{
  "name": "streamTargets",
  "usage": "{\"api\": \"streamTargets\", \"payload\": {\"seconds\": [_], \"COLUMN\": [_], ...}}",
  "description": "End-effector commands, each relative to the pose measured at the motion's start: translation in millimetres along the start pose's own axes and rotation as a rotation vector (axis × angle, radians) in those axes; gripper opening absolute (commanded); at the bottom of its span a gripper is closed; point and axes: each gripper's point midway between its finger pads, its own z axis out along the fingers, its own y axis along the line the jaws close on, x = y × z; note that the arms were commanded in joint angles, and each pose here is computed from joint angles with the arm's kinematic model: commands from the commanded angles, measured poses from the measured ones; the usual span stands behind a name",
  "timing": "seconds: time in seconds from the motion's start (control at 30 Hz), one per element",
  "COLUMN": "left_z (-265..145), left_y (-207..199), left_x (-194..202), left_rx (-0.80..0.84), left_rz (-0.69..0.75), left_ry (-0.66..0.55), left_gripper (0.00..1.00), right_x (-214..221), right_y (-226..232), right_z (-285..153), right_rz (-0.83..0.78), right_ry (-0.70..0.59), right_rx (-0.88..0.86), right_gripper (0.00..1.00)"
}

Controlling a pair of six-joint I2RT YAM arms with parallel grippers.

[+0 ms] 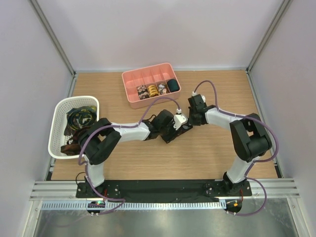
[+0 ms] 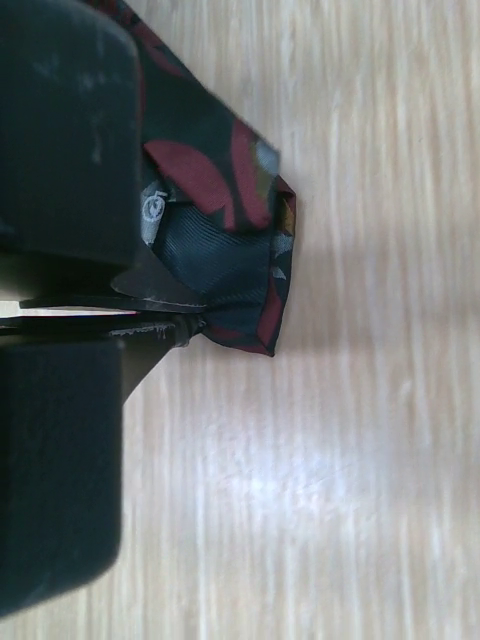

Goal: Roll the ties
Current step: Roll the tie

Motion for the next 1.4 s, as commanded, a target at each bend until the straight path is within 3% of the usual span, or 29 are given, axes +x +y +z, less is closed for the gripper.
{"api": "streamTargets", "payload": {"seconds": [0.0,0.07,0.2,0.4,0.6,0.67,0.9,1.07,1.2,1.37], "left_z": [-5,-4,-1,2,6,6,3,2,2,1], "left_y": [1,1,0,-11,-18,-22,-22,-22,-24,-26], "left_x": [59,62,69,69,60,60,60,59,58,58], "left_rx": [-0.045,-0.047,-0.044,0.025,0.066,0.085,0.089,0.098,0.108,0.117], "left_rz": [-0.039,-0.053,-0.073,-0.059,-0.078,-0.082,-0.079,-0.069,-0.073,-0.079], "left_ry": [0.256,0.288,0.353,0.331,0.291,0.298,0.307,0.308,0.312,0.322], "left_gripper": [0.24,0.24,0.25,0.24,0.23,0.23,0.23,0.23,0.22,0.22], "right_x": [27,21,9,-3,8,0,43,97,120,132], "right_y": [-36,-35,-28,-27,-4,2,44,90,121,161], "right_z": [-11,-17,-33,-58,-87,-111,-152,-167,-179,-183], "right_rz": [-0.009,-0.001,0.011,0.014,-0.028,-0.014,-0.152,-0.402,-0.586,-0.836], "right_ry": [0.065,0.048,-0.006,-0.067,-0.13,-0.229,-0.303,-0.298,-0.366,-0.44], "right_rx": [0.141,0.136,0.082,0.035,-0.175,-0.239,-0.384,-0.424,-0.423,-0.3], "right_gripper": [0.01,0.01,0.29,0.48,0.46,0.47,0.48,0.48,0.48,0.51]}}
